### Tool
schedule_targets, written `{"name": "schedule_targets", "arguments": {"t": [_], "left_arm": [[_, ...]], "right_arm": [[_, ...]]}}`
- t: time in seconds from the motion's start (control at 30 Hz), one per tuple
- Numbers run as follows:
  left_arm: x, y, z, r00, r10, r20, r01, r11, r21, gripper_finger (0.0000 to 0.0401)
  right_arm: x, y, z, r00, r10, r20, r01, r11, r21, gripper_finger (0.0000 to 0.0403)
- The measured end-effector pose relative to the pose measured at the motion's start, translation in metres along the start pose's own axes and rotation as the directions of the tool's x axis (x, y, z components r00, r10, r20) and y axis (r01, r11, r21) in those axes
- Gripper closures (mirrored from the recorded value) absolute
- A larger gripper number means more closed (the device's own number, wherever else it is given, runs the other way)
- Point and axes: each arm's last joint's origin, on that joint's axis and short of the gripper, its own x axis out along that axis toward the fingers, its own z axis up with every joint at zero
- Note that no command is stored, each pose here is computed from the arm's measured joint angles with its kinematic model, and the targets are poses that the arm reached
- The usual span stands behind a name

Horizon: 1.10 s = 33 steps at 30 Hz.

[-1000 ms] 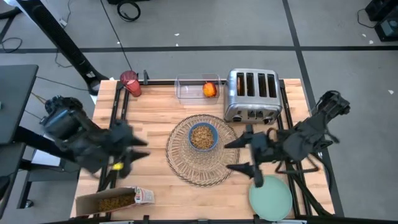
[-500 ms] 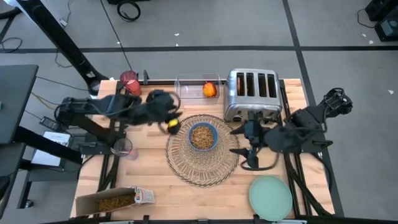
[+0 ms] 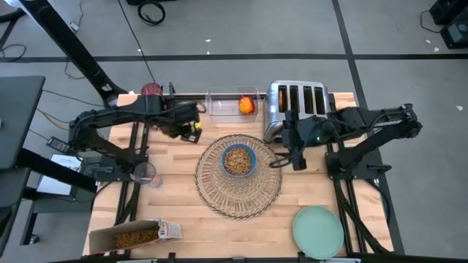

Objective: Arrange a breakfast setting
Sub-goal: Adjust the transparent cup

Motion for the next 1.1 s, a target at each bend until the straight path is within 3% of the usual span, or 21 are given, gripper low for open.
{"name": "schedule_targets", "arguments": {"t": [0.13,0.47,0.67,0.9,1.0,1.1], "left_arm": [[-0.003,0.0,-0.021,0.988,0.036,-0.149,-0.049,0.995,-0.085,0.0232],[0.006,-0.011,-0.068,0.951,0.076,-0.298,-0.149,0.961,-0.232,0.0232],[0.011,-0.012,-0.079,0.944,0.108,-0.313,-0.207,0.93,-0.304,0.0232],[0.027,-0.007,-0.088,0.909,0.168,-0.381,-0.331,0.847,-0.416,0.0232],[0.03,-0.007,-0.096,0.904,0.189,-0.384,-0.353,0.836,-0.419,0.0235],[0.031,-0.007,-0.107,0.914,0.217,-0.343,-0.348,0.853,-0.388,0.0242]], "right_arm": [[-0.007,-0.016,-0.012,1.0,0.011,0.02,-0.01,1.0,-0.017,0.0096],[-0.014,-0.036,-0.051,0.999,-0.025,0.029,0.024,0.999,0.041,0.0096],[-0.014,-0.033,-0.071,0.999,-0.032,0.005,0.031,0.996,0.082,0.0096],[-0.007,-0.029,-0.082,0.999,-0.036,0.0,0.036,0.986,0.166,0.0096],[-0.004,-0.029,-0.083,0.999,-0.039,0.005,0.037,0.981,0.191,0.0096],[-0.002,-0.029,-0.082,0.999,-0.044,0.018,0.04,0.98,0.194,0.0096]]}}
